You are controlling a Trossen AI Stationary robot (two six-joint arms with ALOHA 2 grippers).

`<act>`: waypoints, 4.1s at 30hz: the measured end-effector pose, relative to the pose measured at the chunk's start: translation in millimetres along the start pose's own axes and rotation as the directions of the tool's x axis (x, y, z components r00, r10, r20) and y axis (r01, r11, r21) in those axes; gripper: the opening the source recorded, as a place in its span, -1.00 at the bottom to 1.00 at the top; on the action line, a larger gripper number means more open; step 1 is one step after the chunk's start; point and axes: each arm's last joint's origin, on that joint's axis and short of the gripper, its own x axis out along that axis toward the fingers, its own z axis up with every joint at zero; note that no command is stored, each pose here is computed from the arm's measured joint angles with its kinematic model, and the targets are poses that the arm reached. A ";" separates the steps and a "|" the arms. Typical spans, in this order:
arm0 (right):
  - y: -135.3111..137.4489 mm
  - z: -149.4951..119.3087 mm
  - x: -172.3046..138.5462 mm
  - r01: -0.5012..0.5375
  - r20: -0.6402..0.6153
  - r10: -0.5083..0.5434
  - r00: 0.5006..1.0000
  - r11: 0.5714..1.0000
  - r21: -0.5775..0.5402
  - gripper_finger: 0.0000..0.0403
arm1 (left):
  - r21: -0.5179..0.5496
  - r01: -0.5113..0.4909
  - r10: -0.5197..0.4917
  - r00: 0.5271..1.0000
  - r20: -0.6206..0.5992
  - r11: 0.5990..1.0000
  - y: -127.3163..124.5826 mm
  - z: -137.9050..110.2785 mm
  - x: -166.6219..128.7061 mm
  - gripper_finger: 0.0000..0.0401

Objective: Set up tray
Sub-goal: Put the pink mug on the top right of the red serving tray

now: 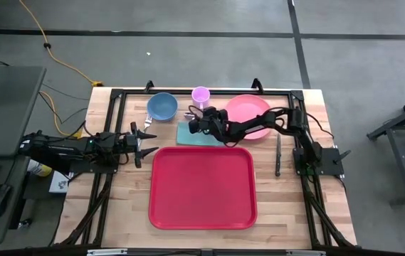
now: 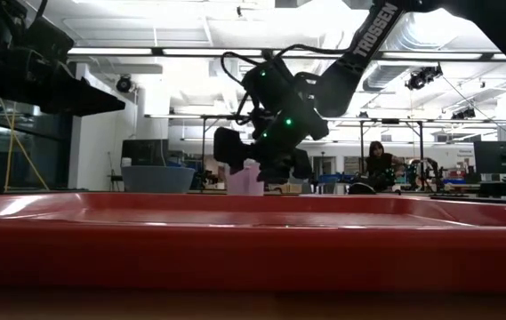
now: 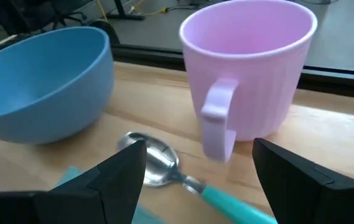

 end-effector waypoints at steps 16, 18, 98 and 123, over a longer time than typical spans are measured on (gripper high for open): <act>-14.1 11.8 19.8 -0.065 -0.007 0.066 0.998 0.996 0.058 0.34 | -0.001 0.004 -0.004 1.000 0.000 1.000 -0.1 0.0 0.0 0.31; -14.1 11.9 19.8 -0.065 -0.006 0.066 0.998 0.996 0.060 0.29 | -0.001 0.004 -0.004 1.000 0.001 1.000 -0.1 0.0 0.0 0.31; 61.6 78.1 -137.7 -0.823 -0.305 0.772 0.558 0.561 -0.086 -1.00 | 0.007 -0.005 0.005 1.000 0.000 1.000 0.2 0.0 0.0 0.31; 50.3 -9.8 -292.0 -0.257 -0.228 0.236 0.945 0.964 -0.070 -1.00 | 0.007 -0.008 0.008 1.000 0.000 1.000 0.3 0.0 0.0 0.31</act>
